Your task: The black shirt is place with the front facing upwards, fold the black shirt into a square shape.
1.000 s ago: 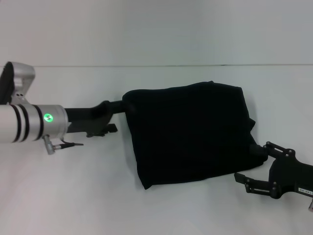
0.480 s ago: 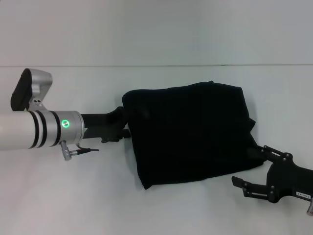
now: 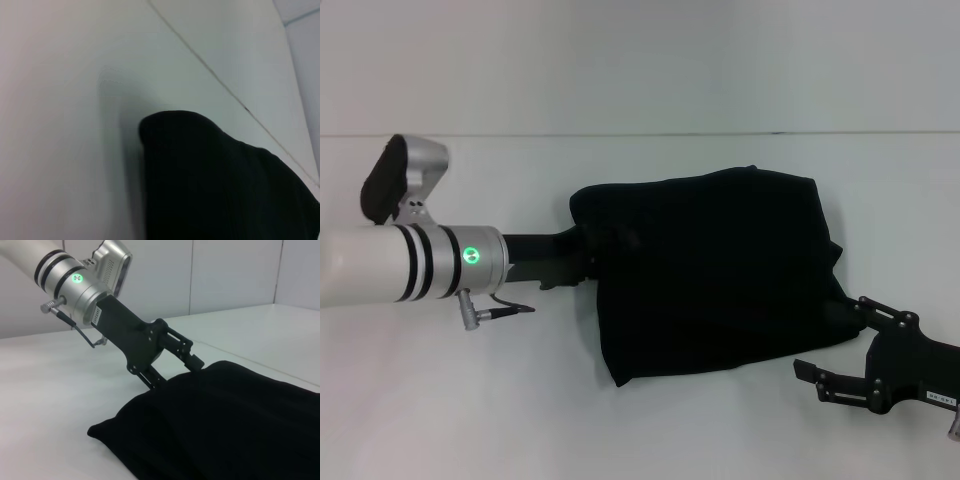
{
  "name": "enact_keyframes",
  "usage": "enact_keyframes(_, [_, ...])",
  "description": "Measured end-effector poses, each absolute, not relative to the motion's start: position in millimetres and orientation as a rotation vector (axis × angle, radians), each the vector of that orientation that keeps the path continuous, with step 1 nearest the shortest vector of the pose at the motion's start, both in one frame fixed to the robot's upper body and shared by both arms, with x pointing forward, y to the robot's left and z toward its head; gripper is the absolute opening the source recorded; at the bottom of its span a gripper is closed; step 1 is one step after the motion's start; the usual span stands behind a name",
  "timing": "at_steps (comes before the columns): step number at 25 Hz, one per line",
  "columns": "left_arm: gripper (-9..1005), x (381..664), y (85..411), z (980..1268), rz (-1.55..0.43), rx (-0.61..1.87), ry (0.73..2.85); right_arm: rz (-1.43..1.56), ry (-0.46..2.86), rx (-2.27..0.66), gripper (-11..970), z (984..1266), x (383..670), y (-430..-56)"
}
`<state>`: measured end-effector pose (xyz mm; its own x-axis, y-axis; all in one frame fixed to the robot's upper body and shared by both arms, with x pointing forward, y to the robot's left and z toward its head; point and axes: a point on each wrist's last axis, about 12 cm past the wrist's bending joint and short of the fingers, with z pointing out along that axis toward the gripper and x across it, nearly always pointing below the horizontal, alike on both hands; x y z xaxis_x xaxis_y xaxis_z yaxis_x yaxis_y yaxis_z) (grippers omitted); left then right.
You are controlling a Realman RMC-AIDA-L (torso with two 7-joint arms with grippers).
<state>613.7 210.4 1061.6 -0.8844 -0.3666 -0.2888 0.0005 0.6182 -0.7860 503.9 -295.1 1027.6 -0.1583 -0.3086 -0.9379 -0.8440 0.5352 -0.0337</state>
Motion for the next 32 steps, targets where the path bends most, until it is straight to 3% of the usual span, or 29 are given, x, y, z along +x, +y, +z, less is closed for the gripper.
enact_keyframes(7, [568, 617, 207, 1063, -1.133, -0.229, 2.414, 0.637, 1.717, -0.97, 915, 1028, 504, -295])
enact_keyframes(18, [325, 619, 212, 1062, -1.089, -0.223, 2.411, 0.642, 1.707, -0.977, 914, 1030, 506, -293])
enact_keyframes(24, [103, 623, 217, 1065, -1.056, -0.225, 2.392, 0.643, 1.705, -0.976, 915, 1030, 507, -293])
enact_keyframes(32, [39, 639, 232, 1077, -0.959, -0.222, 2.346, 0.641, 1.702, -0.974, 914, 1031, 508, -293])
